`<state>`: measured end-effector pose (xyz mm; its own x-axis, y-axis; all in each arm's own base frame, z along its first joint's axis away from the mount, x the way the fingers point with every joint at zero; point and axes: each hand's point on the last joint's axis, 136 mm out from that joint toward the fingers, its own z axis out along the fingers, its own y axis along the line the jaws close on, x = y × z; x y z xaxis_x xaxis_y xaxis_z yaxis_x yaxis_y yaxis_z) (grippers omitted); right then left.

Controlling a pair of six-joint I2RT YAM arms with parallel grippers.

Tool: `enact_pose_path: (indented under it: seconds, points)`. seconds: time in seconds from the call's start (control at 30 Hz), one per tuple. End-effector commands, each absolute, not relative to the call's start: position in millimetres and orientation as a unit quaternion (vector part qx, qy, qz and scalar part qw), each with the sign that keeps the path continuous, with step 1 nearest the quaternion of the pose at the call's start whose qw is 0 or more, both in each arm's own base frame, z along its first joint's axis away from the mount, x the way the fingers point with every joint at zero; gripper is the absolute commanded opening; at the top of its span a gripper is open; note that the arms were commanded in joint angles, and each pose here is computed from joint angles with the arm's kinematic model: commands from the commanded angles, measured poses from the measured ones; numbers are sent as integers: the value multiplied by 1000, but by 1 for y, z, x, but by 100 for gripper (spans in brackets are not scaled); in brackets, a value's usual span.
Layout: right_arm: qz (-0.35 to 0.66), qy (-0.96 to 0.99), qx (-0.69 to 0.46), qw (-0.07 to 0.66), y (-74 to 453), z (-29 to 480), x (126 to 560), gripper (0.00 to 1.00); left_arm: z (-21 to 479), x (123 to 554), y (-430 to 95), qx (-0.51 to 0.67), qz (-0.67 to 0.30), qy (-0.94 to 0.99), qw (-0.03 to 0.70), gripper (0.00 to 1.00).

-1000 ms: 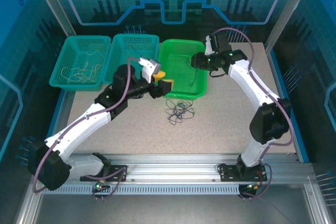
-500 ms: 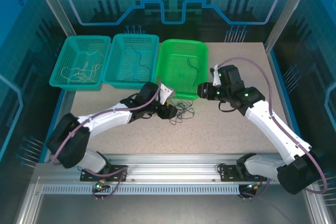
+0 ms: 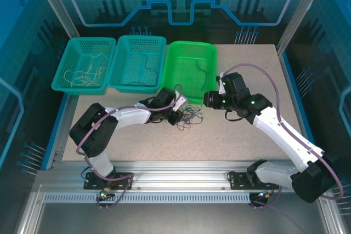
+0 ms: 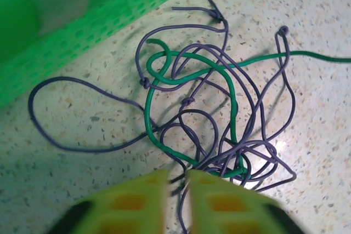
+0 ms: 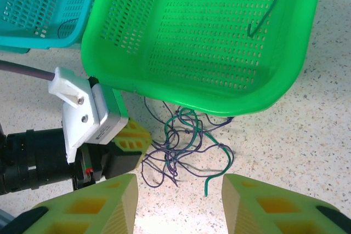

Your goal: Untangle the cables

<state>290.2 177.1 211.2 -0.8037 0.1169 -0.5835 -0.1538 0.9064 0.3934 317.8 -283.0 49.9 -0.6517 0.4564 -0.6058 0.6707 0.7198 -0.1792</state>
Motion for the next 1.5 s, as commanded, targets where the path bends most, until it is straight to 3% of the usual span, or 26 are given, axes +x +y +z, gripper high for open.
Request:
enact_pose_path:
  seconds: [0.0,0.3,0.43,0.53,0.57,0.73,0.83,0.93,1.1,1.2,1.47]
  points:
    - [211,927,-6,310,179,208,288,45,60,316,-289,326,-214,876,285,0]
    - [234,937,16,258,190,165,275,46,82,289,-297,338,-288,850,285,0]
    - [243,943,42,225,191,128,264,66,94,275,-309,332,-349,831,279,0]
    - [243,950,35,194,197,102,263,75,102,277,-312,311,-369,825,293,0]
    - [246,951,26,184,202,97,263,76,106,280,-312,304,-370,825,301,3]
    - [222,961,6,166,225,68,270,78,138,292,-304,275,-377,808,360,43]
    - [205,964,23,170,230,55,283,78,152,295,-295,270,-369,801,388,54]
    - [185,967,40,170,230,40,288,78,162,294,-286,276,-351,794,412,58]
    - [132,976,52,164,217,22,282,62,169,293,-273,278,-322,790,441,67]
    - [94,982,58,156,202,15,277,40,173,296,-268,263,-316,790,454,73]
    - [26,984,53,167,163,19,261,11,170,302,-264,231,-321,804,444,76]
